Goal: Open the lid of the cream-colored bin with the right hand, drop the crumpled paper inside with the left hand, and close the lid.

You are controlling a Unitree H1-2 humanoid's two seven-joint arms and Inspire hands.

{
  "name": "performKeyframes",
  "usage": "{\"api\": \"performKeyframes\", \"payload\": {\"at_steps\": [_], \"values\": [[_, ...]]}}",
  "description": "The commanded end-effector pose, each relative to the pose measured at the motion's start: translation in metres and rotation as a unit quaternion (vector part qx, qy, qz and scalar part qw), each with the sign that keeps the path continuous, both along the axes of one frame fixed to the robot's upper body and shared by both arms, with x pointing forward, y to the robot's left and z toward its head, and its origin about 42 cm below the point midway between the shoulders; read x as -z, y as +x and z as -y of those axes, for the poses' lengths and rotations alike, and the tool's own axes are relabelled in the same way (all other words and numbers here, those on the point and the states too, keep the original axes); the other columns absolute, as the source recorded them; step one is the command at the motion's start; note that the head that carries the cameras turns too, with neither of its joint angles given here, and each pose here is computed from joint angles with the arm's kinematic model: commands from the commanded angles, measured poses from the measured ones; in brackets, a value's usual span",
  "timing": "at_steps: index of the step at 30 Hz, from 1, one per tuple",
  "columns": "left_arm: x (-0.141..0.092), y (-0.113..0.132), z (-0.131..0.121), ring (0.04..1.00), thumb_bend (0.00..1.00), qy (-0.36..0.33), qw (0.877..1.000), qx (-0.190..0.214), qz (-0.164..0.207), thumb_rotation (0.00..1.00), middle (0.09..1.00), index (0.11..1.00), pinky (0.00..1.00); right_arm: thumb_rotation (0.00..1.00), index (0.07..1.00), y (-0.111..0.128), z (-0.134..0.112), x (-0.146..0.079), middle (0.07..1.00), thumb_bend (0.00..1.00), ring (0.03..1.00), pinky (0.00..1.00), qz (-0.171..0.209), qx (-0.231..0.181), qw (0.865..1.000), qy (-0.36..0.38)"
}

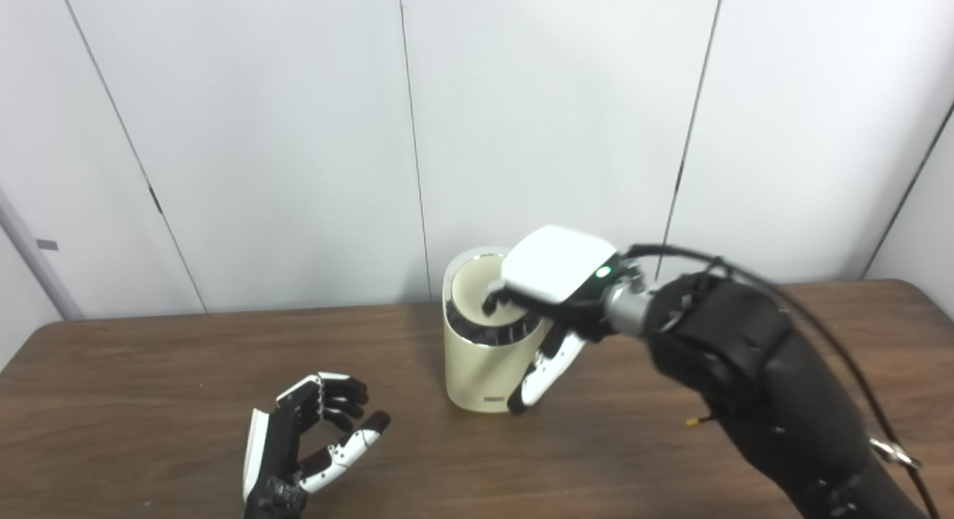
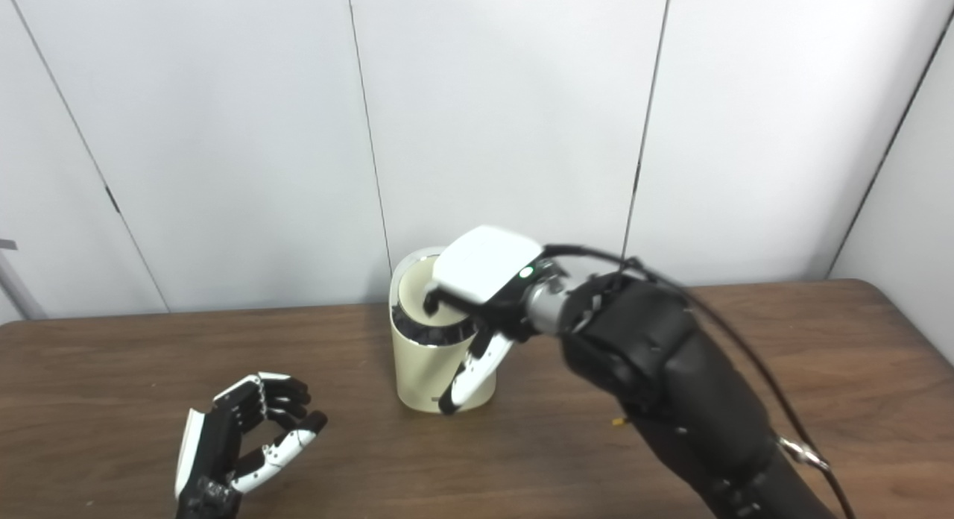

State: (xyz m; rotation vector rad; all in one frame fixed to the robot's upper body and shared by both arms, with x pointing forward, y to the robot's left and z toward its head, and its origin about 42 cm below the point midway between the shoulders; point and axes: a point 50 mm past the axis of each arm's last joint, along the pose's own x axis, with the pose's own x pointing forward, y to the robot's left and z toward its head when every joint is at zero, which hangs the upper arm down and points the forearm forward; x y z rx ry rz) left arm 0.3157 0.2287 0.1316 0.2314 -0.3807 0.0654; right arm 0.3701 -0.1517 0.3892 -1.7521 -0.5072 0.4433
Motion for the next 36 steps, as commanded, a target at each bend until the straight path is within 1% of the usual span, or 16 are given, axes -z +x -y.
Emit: {"api": "performKeyframes", "payload": {"at_steps": [1,4,5,6,10,14,19,21,22,24,27,30,33,34,36], "values": [[0.000,0.000,-0.004,0.488,0.76,0.011,1.000,0.001,0.014,0.27,0.536,0.536,0.39,0.69,0.774,-0.009,0.006,-0.014,0.778,0.95,0.764,0.73,0.052,-0.008,0.997,0.057],[0.001,0.000,-0.006,0.492,0.76,0.015,1.000,0.001,0.015,0.28,0.538,0.537,0.40,0.65,0.749,-0.015,0.016,-0.008,0.755,0.96,0.740,0.68,0.076,-0.015,0.991,0.105],[0.001,0.000,-0.006,0.493,0.76,0.012,1.000,0.001,0.014,0.28,0.539,0.536,0.40,0.65,0.748,-0.018,0.020,-0.004,0.751,0.96,0.741,0.65,0.084,-0.016,0.989,0.118],[0.001,0.000,-0.006,0.492,0.76,0.011,1.000,0.001,0.013,0.27,0.539,0.536,0.40,0.67,0.754,-0.020,0.024,-0.001,0.756,0.95,0.749,0.64,0.089,-0.015,0.987,0.130],[0.001,-0.001,-0.007,0.496,0.76,0.014,1.000,0.001,0.013,0.29,0.542,0.535,0.40,0.69,0.759,-0.026,0.037,0.013,0.758,0.95,0.752,0.64,0.103,-0.014,0.980,0.170],[0.001,-0.002,-0.009,0.498,0.75,0.015,1.000,0.000,0.013,0.27,0.544,0.536,0.40,0.70,0.767,-0.030,0.048,0.026,0.778,0.94,0.762,0.68,0.112,-0.010,0.971,0.209],[0.000,-0.002,-0.012,0.501,0.74,0.024,1.000,-0.005,0.014,0.27,0.547,0.536,0.41,0.68,0.794,-0.041,0.066,0.061,0.781,0.88,0.772,0.69,0.126,0.019,0.947,0.294],[0.000,-0.003,-0.013,0.505,0.74,0.024,1.000,-0.004,0.014,0.27,0.549,0.539,0.41,0.67,0.821,-0.045,0.077,0.087,0.796,0.86,0.782,0.71,0.117,0.033,0.930,0.347],[0.000,-0.003,-0.014,0.507,0.74,0.024,1.000,-0.004,0.014,0.27,0.549,0.540,0.41,0.67,0.828,-0.048,0.084,0.105,0.800,0.85,0.784,0.71,0.103,0.048,0.919,0.377],[-0.001,-0.004,-0.016,0.516,0.74,0.024,1.000,-0.004,0.014,0.27,0.553,0.546,0.42,0.69,0.847,-0.053,0.092,0.127,0.830,0.83,0.803,0.74,0.086,0.069,0.904,0.412],[-0.001,-0.005,-0.019,0.529,0.74,0.025,1.000,-0.004,0.012,0.27,0.557,0.549,0.43,0.71,0.846,-0.064,0.101,0.165,0.842,0.80,0.814,0.72,0.052,0.114,0.873,0.471],[-0.001,-0.006,-0.022,0.529,0.73,0.027,1.000,-0.003,0.015,0.26,0.556,0.546,0.43,0.67,0.839,-0.073,0.105,0.195,0.833,0.78,0.804,0.71,0.033,0.137,0.842,0.520],[0.000,-0.007,-0.024,0.529,0.72,0.026,1.000,0.000,0.015,0.25,0.556,0.546,0.43,0.69,0.838,-0.080,0.107,0.218,0.830,0.78,0.808,0.72,0.018,0.143,0.820,0.554],[0.000,-0.007,-0.025,0.529,0.72,0.026,1.000,0.000,0.014,0.25,0.556,0.547,0.43,0.69,0.838,-0.082,0.107,0.226,0.832,0.78,0.815,0.73,0.014,0.141,0.814,0.563],[0.001,-0.008,-0.027,0.530,0.72,0.026,1.000,0.000,0.014,0.25,0.557,0.548,0.43,0.69,0.840,-0.085,0.106,0.235,0.831,0.77,0.816,0.73,0.011,0.134,0.808,0.574]]}}
